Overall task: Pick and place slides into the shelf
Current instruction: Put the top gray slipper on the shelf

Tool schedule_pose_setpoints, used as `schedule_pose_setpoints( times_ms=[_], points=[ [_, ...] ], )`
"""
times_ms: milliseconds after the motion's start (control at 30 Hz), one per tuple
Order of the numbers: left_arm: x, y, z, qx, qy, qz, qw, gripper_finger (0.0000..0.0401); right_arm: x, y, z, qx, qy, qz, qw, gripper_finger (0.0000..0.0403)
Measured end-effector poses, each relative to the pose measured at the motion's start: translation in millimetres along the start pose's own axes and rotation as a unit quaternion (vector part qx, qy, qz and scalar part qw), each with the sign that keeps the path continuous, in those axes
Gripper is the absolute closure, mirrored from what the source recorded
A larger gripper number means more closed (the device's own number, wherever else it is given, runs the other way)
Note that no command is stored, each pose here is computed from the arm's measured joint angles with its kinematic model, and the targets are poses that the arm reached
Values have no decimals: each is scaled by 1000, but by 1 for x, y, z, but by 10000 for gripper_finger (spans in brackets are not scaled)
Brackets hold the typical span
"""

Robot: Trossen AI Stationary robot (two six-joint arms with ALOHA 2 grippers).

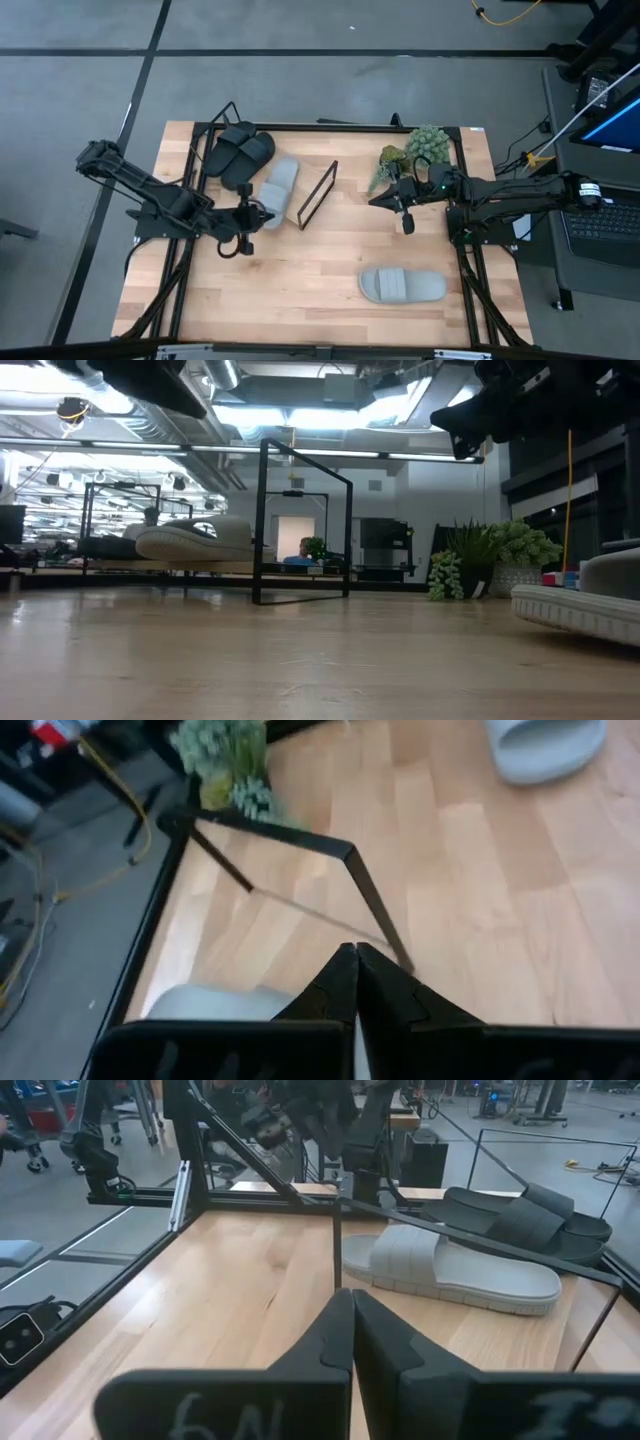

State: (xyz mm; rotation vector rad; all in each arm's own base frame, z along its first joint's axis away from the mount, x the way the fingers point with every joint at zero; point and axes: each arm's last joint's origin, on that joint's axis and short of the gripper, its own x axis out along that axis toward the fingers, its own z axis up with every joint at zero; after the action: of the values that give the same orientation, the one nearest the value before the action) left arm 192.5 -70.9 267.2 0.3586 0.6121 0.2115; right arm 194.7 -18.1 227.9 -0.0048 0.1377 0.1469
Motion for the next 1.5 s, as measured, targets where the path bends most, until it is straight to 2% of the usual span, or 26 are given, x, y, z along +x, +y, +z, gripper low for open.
schedule_pose_setpoints(
  times_ms=[133, 233, 300, 467, 633, 767, 933, 1133, 1300, 1500],
  points=[
    [-1, -4, 10, -23, 85, -3, 996, 401, 0, 0, -1, 0, 4, 0, 1000, 397],
    [2, -12, 16, -61, 143, -29, 987, 401, 0, 0, -1, -12, 6, 0, 1000, 397],
    [5, -19, 24, -73, 154, -44, 984, 401, 0, 0, -1, -24, 7, 0, 1000, 397],
    [14, -34, 40, -60, 161, -60, 983, 401, 0, 0, -1, -38, 7, 1, 999, 397],
    [25, -43, 38, -50, 176, -52, 982, 401, 0, 0, -3, -35, 15, 2, 999, 397],
    [33, -44, 36, -64, 190, -37, 979, 400, 0, 0, -5, -31, 24, 3, 999, 397],
    [36, -42, 35, -112, 195, -27, 974, 365, 0, 0, -6, -19, 28, 3, 999, 397],
    [37, -42, 35, -104, 193, -20, 975, 301, 0, 0, -6, -16, 28, 3, 999, 397],
    [45, -49, 29, -59, 220, -13, 974, 264, 0, 0, -6, -16, 29, 3, 999, 397],
    [66, -66, 15, -18, 269, 0, 963, 249, 0, 0, -7, -15, 33, 3, 999, 397]
  ],
)
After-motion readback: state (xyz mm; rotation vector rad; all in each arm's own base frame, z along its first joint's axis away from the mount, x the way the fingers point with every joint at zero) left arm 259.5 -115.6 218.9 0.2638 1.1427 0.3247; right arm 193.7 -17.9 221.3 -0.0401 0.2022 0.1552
